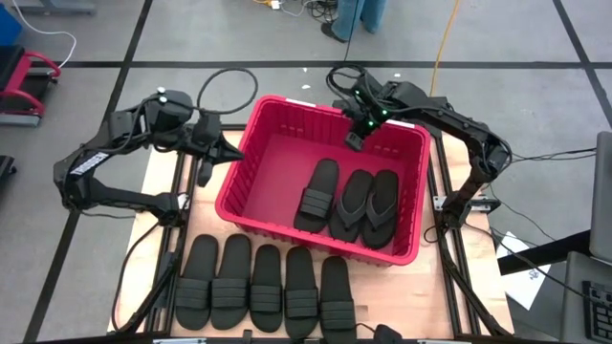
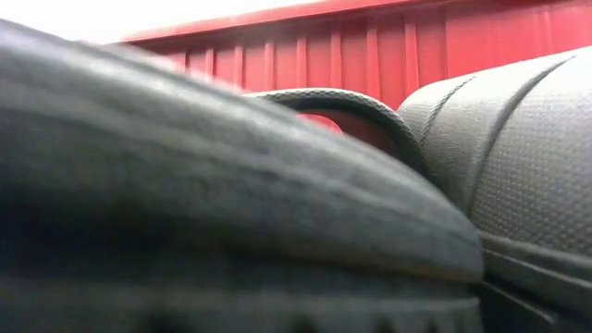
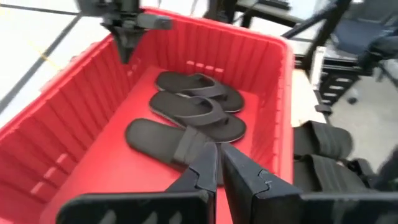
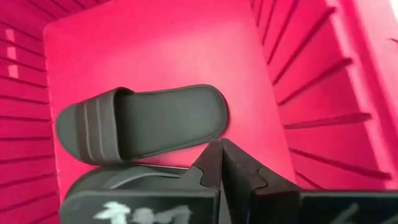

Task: Pick and place slides into bin
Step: Adjust the red bin

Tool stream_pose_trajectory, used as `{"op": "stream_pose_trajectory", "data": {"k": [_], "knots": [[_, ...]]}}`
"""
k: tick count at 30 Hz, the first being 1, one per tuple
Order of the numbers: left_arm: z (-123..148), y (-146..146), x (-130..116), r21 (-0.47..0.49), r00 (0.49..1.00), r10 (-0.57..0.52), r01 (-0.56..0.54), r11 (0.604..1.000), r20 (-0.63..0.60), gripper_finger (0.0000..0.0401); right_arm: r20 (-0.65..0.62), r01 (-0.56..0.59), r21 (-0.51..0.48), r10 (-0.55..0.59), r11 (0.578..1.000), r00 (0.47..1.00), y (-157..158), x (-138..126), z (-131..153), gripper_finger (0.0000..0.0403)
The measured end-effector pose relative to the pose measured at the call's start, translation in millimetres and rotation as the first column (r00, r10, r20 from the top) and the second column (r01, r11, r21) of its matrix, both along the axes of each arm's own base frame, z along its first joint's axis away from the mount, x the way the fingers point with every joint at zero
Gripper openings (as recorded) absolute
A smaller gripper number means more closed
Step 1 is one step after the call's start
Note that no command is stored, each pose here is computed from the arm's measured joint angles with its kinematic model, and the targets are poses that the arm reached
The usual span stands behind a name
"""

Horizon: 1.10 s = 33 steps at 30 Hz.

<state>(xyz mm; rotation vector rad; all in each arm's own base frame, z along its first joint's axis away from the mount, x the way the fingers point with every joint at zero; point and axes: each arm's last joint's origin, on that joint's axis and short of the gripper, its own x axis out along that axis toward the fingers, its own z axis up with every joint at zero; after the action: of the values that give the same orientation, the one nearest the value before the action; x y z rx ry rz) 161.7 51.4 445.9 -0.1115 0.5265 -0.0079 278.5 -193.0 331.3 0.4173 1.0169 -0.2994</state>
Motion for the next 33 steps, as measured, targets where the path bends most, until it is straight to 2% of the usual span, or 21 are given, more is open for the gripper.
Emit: {"op": "stream_pose_trajectory", "data": {"k": [2,4,8,12,19,21,24,30,33], "knots": [[0.0,1.1,0.0,-0.006,1.000,-0.008,0.008,1.000,0.003,0.0019,-0.041,0.017,0.013,-0.017,1.000,0.999,-0.7,-4.0,-5.6,0.0000],[-0.5,3.3,-0.2,-0.008,1.000,0.003,-0.003,1.000,-0.002,0.0019,-0.121,0.036,0.068,-0.028,0.997,0.992,2.7,-10.1,-13.3,0.0000],[-0.7,6.0,-1.6,-0.012,1.000,0.017,-0.017,1.000,-0.003,0.0019,-0.284,0.086,0.140,-0.044,0.986,0.958,15.4,-27.0,-22.9,0.0000],[-0.6,7.2,-2.1,-0.024,1.000,0.001,-0.001,1.000,0.003,0.0019,-0.396,0.163,0.063,-0.125,0.985,0.910,25.4,-44.3,-22.8,0.0000],[-0.4,8.9,-3.1,-0.019,1.000,-0.011,0.011,1.000,0.009,0.0019,-0.492,0.260,0.099,-0.181,0.960,0.852,36.4,-75.2,-13.0,0.0000],[-0.4,8.9,-3.0,-0.012,1.000,-0.016,0.016,1.000,0.009,0.0019,-0.532,0.266,0.078,-0.186,0.961,0.826,36.4,-79.9,-12.6,0.0000],[-0.4,8.8,-3.0,-0.010,1.000,-0.017,0.017,1.000,0.009,0.0019,-0.580,0.248,0.008,-0.198,0.969,0.790,30.4,-87.2,-12.7,0.0000],[-0.4,8.8,-3.0,-0.017,1.000,-0.013,0.013,1.000,0.009,0.0019,-0.592,0.255,-0.008,-0.210,0.967,0.778,7.4,-108.3,-12.8,0.0000],[-0.4,8.8,-3.0,-0.029,1.000,-0.007,0.007,1.000,0.008,0.0019,-0.597,0.258,-0.058,-0.241,0.964,0.765,-6.1,-120.0,-12.6,0.0000]]}}
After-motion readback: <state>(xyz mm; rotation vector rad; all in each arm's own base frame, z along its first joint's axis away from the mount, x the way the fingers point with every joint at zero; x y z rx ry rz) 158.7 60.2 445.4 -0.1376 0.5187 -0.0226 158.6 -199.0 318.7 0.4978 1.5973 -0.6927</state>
